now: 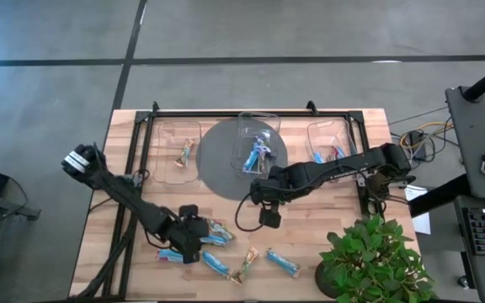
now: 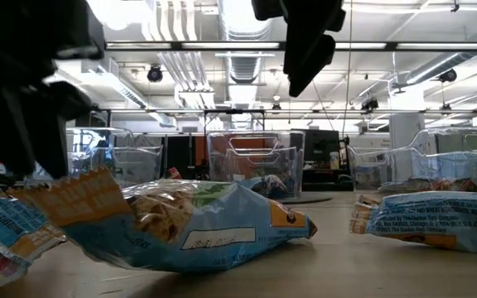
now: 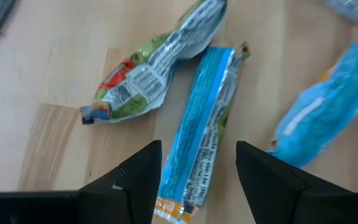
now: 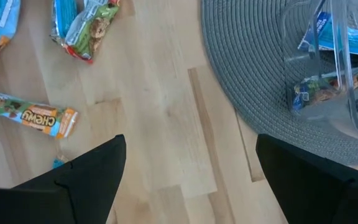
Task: Pick and place Granola Bars by type
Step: Put the yellow granola bar into the left transparent bin
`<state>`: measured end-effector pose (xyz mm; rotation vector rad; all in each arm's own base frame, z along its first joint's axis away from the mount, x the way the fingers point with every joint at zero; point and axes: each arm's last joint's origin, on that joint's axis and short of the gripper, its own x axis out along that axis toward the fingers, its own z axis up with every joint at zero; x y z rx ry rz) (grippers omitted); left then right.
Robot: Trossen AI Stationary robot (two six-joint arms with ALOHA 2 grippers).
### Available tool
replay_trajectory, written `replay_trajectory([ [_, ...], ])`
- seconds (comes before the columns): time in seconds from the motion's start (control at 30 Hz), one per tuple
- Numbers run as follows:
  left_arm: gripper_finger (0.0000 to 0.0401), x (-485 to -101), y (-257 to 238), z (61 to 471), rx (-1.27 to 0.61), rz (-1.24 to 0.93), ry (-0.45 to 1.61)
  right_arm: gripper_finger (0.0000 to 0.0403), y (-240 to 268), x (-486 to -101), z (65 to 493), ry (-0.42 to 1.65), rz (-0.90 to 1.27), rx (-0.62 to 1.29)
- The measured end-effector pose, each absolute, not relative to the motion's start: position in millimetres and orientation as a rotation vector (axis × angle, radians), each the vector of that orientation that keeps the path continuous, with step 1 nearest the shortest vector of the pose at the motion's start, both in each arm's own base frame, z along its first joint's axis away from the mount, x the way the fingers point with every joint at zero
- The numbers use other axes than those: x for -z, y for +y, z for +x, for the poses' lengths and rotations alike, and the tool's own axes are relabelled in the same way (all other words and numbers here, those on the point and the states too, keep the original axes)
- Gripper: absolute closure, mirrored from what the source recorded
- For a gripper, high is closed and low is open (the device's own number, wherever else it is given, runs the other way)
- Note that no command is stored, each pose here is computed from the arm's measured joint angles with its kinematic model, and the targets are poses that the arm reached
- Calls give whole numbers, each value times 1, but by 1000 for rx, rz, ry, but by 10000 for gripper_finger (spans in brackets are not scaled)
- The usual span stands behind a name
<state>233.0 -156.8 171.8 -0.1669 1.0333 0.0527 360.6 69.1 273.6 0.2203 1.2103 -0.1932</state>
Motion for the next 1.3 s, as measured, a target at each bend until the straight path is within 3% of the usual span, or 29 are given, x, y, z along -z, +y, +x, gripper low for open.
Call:
replay_trajectory([
  [0.53,220,-138,-162,239,-54,-53,1134,53,70,-257,354,1272,197,200],
  [0.87,325,-146,-160,236,-35,-76,1138,53,69,-257,355,1271,193,194],
  [1.13,345,-210,-149,215,-150,-281,1063,58,70,-257,355,1263,183,187],
  [1.3,346,-253,-113,188,-526,-643,745,65,70,-258,357,1238,183,188],
])
